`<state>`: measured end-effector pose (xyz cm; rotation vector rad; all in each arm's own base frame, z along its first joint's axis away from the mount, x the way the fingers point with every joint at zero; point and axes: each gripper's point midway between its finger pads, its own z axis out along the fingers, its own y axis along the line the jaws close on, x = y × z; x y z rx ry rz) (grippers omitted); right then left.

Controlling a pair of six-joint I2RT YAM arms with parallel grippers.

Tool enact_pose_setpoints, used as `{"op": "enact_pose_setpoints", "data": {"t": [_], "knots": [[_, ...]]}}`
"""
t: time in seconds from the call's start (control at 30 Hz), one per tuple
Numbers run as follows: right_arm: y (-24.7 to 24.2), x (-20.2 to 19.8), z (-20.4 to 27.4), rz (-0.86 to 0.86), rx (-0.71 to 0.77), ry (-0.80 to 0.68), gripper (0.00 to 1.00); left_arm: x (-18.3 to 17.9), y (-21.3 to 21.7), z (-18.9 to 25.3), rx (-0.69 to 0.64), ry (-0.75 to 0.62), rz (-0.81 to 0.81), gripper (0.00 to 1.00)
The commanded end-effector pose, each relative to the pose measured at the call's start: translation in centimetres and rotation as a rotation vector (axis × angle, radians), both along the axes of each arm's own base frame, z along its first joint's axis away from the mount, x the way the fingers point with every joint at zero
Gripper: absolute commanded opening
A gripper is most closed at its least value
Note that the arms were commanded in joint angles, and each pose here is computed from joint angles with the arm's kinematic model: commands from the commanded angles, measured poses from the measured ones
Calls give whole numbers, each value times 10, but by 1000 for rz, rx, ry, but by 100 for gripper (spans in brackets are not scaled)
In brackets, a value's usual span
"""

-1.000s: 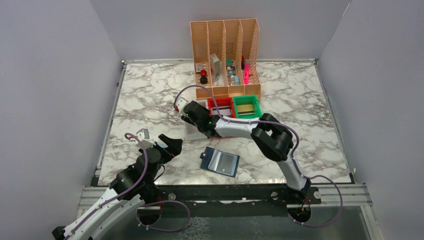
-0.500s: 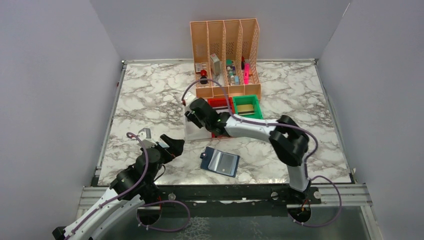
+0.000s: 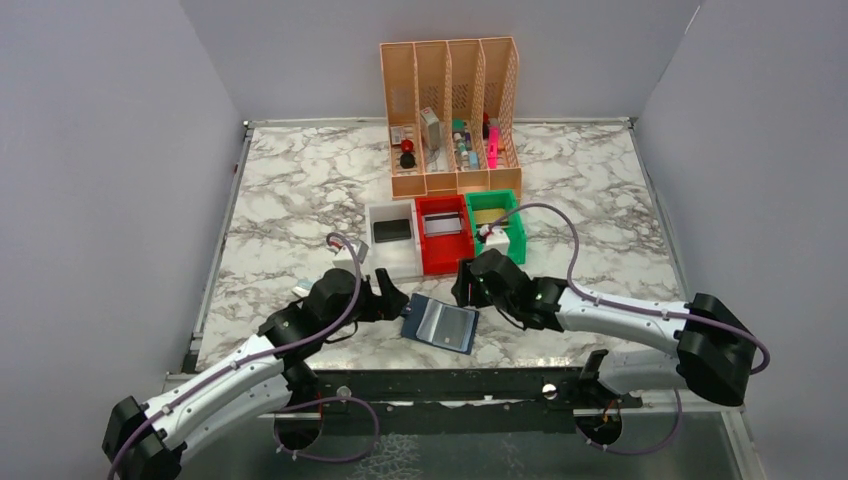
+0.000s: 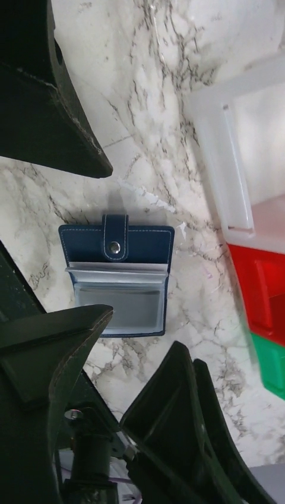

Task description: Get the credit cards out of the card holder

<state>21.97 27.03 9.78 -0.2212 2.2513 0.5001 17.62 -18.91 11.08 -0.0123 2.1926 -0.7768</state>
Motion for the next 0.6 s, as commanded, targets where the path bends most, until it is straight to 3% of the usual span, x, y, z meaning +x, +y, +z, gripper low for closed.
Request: {"op": "enact_pose_setpoints", "data": {"t": [0.0, 0.17, 0.33, 0.57], "knots": [[-10, -21, -10, -131, 134, 148, 58, -7, -36, 34, -73, -82, -189, 78], [-11, -35, -28, -159, 223, 219, 54, -23, -64, 36, -78, -74, -300, 68], [0, -48, -34, -98, 265, 277, 50, -33, -81, 20, 25, -60, -343, 68], [5, -61, -47, -46, 268, 334, 46, -27, -70, -14, 165, -6, -285, 68]]}}
